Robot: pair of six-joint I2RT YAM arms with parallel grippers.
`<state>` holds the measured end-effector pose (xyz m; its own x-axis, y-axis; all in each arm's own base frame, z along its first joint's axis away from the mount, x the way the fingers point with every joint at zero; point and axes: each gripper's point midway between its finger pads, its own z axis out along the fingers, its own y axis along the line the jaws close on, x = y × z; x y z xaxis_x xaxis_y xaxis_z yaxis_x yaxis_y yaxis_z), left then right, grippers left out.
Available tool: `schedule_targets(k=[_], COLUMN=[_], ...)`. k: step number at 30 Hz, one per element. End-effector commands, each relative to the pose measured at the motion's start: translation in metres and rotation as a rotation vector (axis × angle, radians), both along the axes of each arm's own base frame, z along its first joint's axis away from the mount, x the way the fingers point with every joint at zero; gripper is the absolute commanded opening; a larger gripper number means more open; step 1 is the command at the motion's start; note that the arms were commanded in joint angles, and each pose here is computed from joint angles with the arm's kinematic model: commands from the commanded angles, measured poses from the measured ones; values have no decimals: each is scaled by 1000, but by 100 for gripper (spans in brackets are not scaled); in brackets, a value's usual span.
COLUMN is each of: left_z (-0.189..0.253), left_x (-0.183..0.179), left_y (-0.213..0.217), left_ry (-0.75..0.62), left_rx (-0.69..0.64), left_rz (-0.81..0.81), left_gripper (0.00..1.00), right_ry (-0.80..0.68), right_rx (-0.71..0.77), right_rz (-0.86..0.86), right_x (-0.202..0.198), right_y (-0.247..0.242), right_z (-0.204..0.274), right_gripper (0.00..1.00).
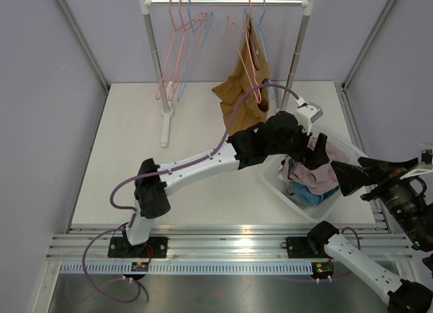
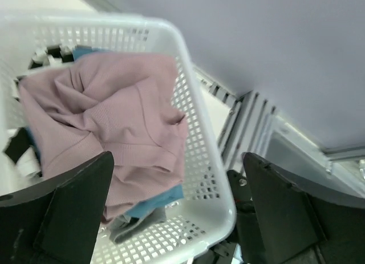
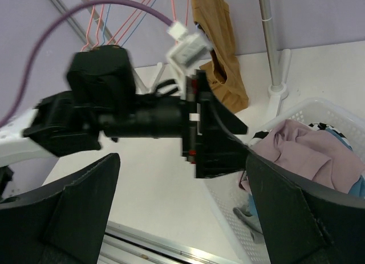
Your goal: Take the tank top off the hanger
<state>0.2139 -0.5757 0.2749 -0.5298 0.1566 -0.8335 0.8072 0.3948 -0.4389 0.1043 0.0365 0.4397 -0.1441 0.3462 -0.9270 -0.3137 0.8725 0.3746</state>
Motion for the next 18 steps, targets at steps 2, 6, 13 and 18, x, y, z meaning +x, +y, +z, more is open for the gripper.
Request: schedule_targets(k=[2,6,13,18], left_z=[84,64,70,40], left_x=[3,21,10,20], left_y=[60,138,247,316], left_ry=[-139,-162,-184,-132], left_rx=[-89,20,85,233], left_rz=[111,349,542,725], left_gripper=[99,99,99,99], right_ry=[-8,-35,9,113], right_rx=[-21,-52,-106,-262], right_rz=[-57,-69,-108,-113], right_x=[16,29,78,136], right_y=[-2,3,28,62], right_z=[12,17,12,-5], right_gripper=[100,99,99,98])
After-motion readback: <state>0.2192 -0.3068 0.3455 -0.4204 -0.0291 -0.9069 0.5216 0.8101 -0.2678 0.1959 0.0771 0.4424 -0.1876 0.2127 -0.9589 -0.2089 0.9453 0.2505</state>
